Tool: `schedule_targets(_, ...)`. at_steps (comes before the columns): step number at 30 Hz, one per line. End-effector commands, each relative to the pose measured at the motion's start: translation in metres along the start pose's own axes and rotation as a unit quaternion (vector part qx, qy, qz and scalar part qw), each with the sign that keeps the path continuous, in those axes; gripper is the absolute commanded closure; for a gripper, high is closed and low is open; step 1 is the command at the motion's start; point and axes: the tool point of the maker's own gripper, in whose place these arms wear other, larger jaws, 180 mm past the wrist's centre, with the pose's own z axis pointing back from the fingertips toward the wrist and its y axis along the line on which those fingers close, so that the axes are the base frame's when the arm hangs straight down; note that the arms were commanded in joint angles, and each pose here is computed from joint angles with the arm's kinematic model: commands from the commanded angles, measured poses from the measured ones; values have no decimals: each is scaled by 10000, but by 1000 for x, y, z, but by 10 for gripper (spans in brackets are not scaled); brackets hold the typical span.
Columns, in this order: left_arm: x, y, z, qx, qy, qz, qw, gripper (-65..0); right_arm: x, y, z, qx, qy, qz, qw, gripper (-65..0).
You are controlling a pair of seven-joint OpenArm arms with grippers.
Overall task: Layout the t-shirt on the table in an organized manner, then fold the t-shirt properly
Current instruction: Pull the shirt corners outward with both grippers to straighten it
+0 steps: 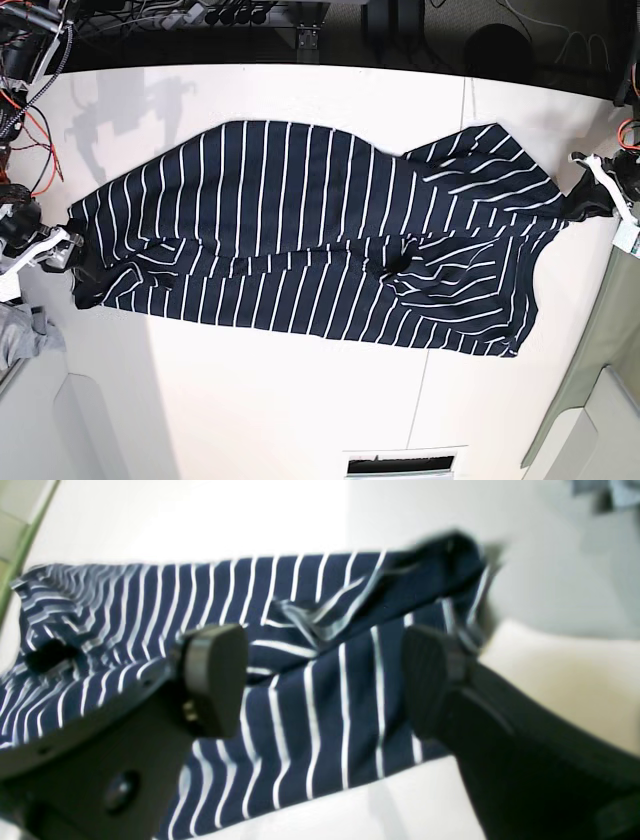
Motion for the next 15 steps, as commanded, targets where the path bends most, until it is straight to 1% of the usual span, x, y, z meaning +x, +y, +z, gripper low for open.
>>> schedule_targets(1, 12, 1, 1, -20, -148, -126, 9998, 0, 11, -5, 6, -75, -115, 96, 9999, -455)
schedule_targets(5, -5, -5, -7, -97, 156, -202, 9996, 0, -31, -20, 18, -267, 268, -139, 9992, -455)
schedule_targets(7, -8, -4, -7, -80, 196, -185, 9996, 0, -54, -29, 26, -430, 395, -249, 9980, -455)
schedule_targets(9, -7, -4, -7, -79, 178, -180, 9996, 0, -75, -40, 33, -699, 510, -320, 9957, -455)
schedule_targets(12, -2, -6, -8, -139, 75, -106, 9998, 0, -89, -54, 40, -1119, 426, -395, 9920, -449)
schedule_targets(15, 0, -10, -9, -225, -16, 4, 9997, 0, -89, -53, 38, -1116, 358, -445, 9921, -443)
